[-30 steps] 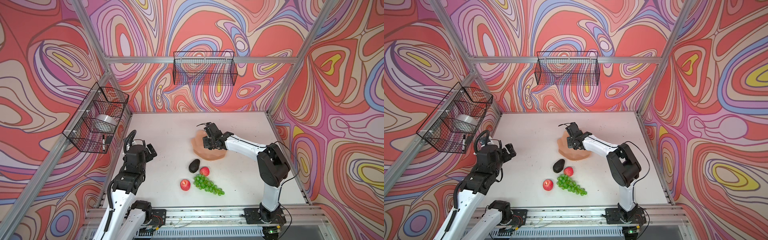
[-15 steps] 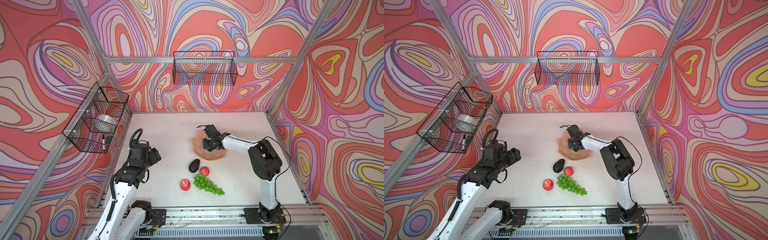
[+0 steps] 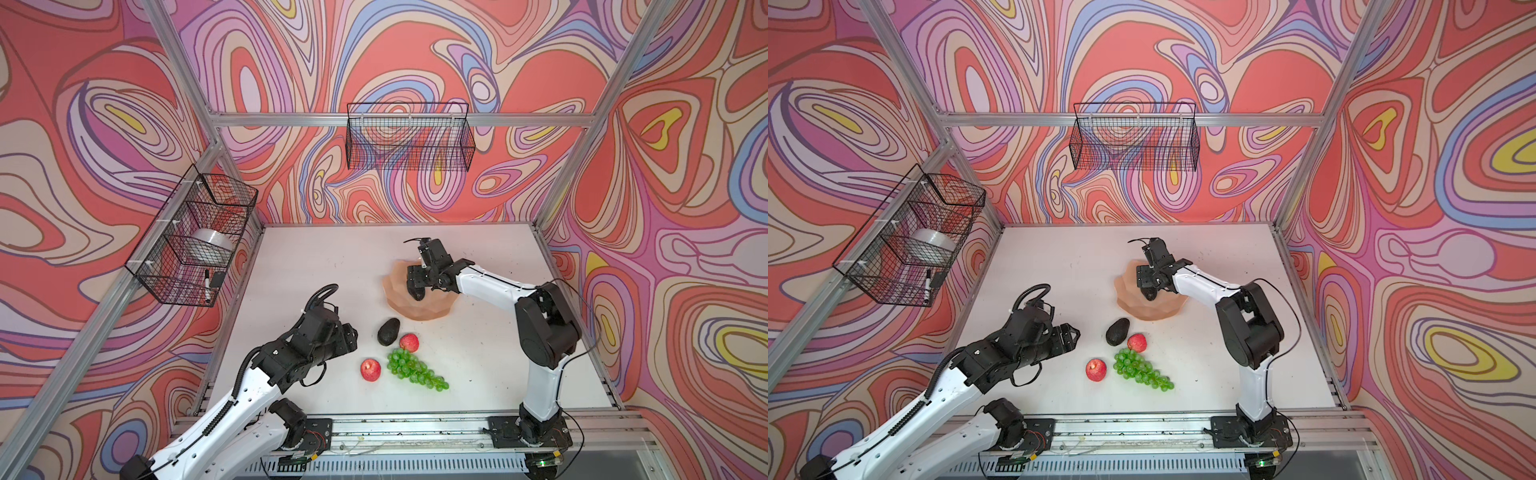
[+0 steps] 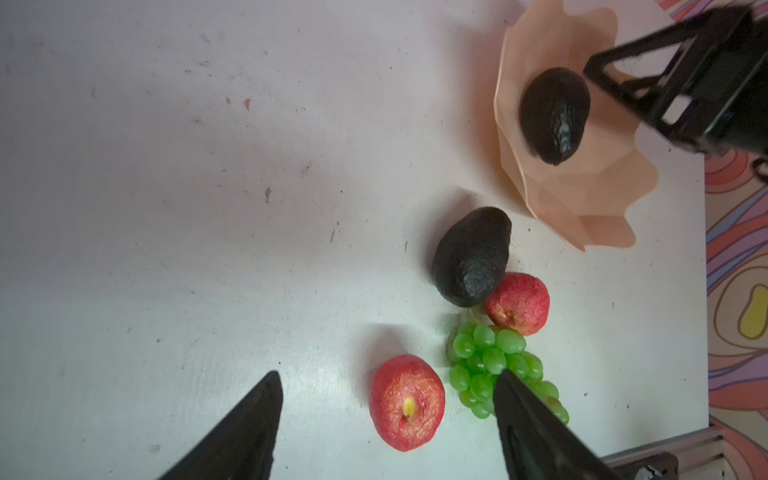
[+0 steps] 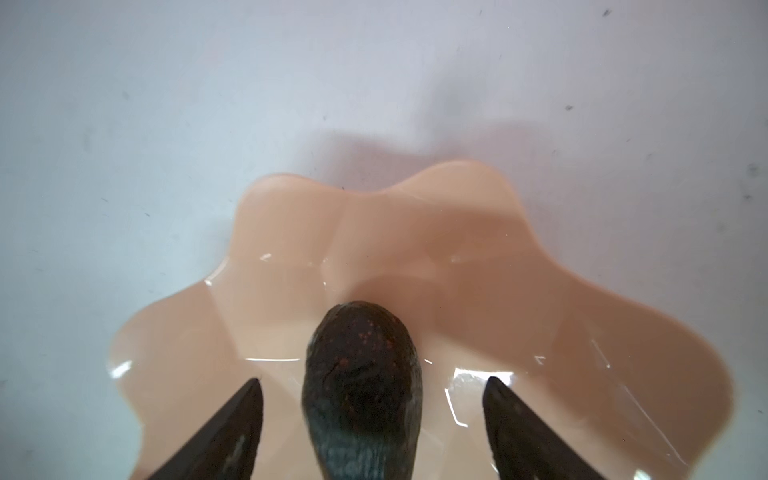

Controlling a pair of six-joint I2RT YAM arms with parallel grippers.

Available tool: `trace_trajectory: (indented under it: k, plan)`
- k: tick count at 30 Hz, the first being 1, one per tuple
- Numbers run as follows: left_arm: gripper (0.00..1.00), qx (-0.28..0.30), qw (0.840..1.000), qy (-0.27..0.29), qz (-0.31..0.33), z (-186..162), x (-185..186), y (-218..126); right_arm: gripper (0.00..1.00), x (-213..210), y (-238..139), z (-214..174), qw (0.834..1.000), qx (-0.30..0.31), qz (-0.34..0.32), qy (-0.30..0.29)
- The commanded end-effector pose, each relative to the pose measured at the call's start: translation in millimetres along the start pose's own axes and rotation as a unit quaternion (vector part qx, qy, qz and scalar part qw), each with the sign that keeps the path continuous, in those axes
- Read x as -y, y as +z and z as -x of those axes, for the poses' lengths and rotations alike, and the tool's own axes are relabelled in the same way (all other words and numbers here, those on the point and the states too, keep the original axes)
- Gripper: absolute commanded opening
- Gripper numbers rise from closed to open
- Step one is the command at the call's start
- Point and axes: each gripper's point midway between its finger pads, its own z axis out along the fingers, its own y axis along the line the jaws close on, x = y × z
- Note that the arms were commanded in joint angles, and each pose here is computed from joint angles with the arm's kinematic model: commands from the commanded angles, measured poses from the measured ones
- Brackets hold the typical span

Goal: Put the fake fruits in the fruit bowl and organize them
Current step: 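Release the avocado into the bowl with the right gripper while the left reaches out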

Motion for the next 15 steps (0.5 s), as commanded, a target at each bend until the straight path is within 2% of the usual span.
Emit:
trace_trajectory:
  k: [1, 7, 10, 15]
  plan:
    - [0.81, -0.024, 0.999, 0.005, 0.042, -23, -7, 11, 0.89, -6, -51, 36, 0.997, 0.074, 0.024, 0.021]
    - [0.83, -0.087, 0.993, 0.033, 0.073, -65, -2, 40, 0.92, 4, -88, 33, 0.994, 0.103, 0.023, 0.04]
    - [0.84, -0.104, 0.991, 0.038, 0.075, -74, 1, 52, 0.93, 11, -99, 24, 0.993, 0.107, 0.015, 0.046]
    - [0.87, -0.118, 0.985, 0.054, 0.116, -81, -10, 66, 0.94, 20, -109, 14, 0.993, 0.107, 0.005, 0.048]
